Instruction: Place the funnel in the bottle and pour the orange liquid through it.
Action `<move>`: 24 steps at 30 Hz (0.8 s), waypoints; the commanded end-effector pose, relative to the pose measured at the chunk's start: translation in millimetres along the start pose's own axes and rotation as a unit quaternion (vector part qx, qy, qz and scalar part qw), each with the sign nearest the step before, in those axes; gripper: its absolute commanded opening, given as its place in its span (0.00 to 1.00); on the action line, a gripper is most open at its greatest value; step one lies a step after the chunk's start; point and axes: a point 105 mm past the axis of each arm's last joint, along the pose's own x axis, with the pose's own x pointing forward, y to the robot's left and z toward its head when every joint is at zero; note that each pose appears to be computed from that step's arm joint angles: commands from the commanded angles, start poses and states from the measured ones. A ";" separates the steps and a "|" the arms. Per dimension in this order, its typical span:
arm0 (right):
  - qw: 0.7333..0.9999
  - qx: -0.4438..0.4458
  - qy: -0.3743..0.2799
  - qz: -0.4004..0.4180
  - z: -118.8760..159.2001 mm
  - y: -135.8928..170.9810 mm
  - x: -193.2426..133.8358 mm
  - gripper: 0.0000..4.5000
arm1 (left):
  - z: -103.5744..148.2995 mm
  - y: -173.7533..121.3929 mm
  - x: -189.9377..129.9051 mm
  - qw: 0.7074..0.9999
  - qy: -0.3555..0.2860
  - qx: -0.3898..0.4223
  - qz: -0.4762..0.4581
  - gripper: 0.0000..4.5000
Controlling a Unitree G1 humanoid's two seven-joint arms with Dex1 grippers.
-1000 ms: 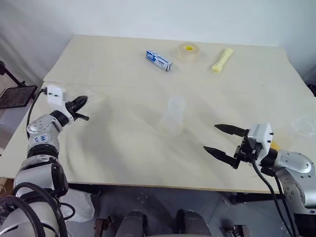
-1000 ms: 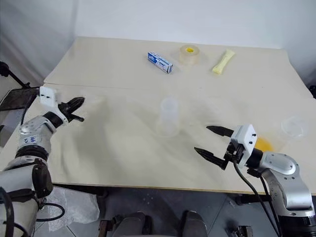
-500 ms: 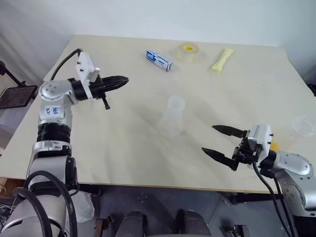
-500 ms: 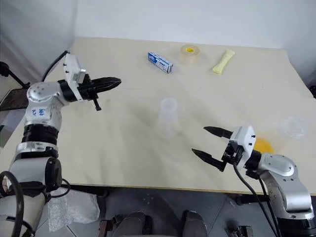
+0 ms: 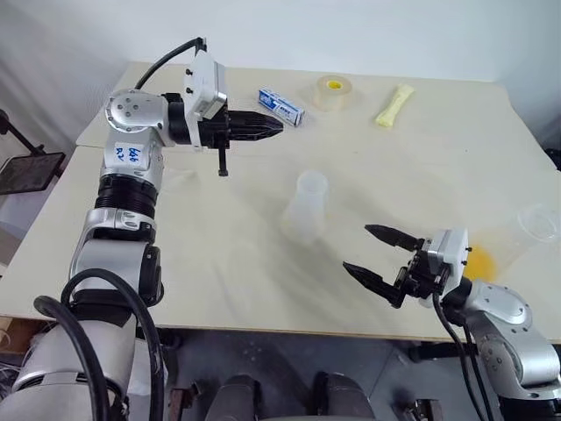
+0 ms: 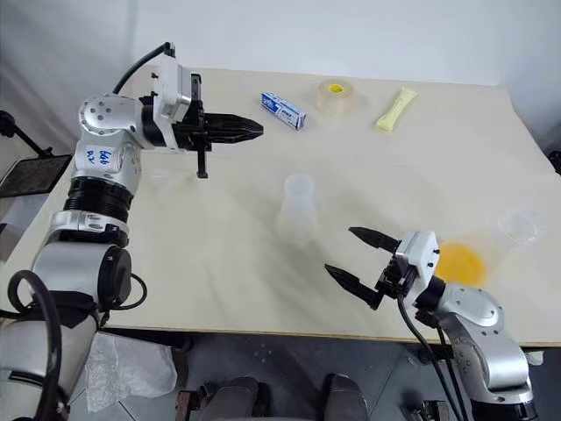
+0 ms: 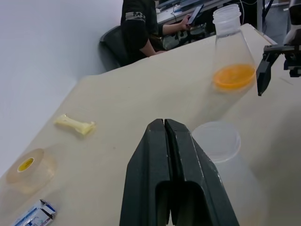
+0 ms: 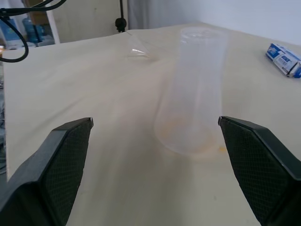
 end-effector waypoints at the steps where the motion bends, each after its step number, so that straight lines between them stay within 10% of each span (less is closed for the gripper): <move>1: 1.000 -0.020 -0.012 0.004 9.5 8.6 1.0 1.00 | -9.6 25.7 -27.5 0.991 0.025 -0.008 0.128 0.05; 15: 0.999 -0.022 0.007 0.047 9.5 -2.2 2.9 1.00 | -102.6 9.2 -178.7 0.860 0.166 -0.094 0.473 0.96; 24: 0.998 -0.025 0.011 0.059 10.3 -9.9 4.5 1.00 | -133.7 -6.8 -176.8 0.836 0.155 -0.165 0.499 0.99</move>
